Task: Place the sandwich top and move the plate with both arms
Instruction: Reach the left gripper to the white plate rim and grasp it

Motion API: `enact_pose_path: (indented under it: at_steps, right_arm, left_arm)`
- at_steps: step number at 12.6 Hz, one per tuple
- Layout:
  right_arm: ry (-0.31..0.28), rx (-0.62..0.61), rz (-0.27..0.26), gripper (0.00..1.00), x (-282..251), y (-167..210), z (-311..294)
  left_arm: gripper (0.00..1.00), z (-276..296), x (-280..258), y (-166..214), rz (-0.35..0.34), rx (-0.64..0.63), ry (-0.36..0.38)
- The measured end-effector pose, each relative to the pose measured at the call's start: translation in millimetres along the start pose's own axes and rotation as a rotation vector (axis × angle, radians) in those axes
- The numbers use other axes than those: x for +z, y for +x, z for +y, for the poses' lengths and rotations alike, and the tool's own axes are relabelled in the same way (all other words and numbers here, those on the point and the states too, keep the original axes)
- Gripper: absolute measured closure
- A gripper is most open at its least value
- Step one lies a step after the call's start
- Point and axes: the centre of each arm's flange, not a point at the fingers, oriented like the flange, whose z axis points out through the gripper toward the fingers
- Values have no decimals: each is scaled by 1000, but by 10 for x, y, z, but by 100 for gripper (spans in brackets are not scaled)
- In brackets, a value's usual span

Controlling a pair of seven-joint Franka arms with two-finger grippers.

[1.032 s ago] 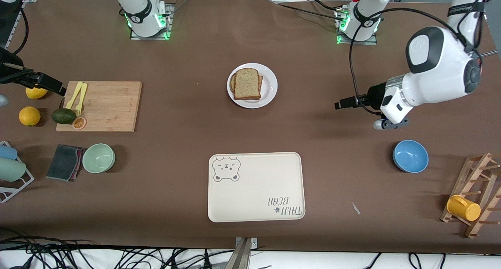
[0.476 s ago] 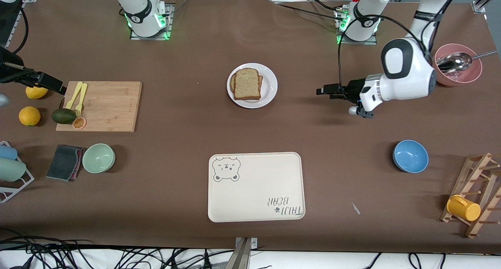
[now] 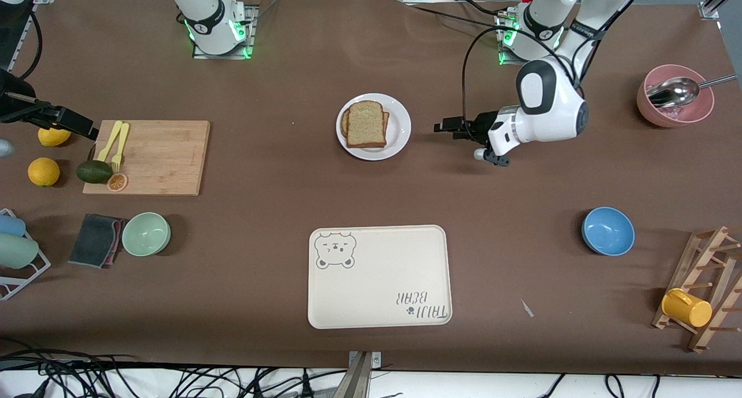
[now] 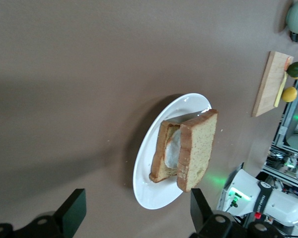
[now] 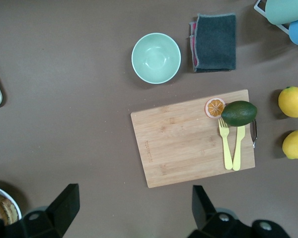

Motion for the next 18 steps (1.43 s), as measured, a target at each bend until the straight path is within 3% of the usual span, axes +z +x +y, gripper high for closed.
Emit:
enact_pose_path:
  at_steps: [8, 12, 16, 18]
  right_arm:
    - [0, 0, 0, 0, 0, 0, 0]
    - [0, 0, 0, 0, 0, 0, 0]
    - [0, 0, 0, 0, 0, 0, 0]
    - [0, 0, 0, 0, 0, 0, 0]
  left_arm:
    - [7, 36, 646, -170, -18, -32, -40]
    - [7, -17, 868, -260, 24, -30, -96]
    - [7, -141, 958, -298, 16, -26, -85]
    - [7, -262, 1031, -308, 44, -37, -101]
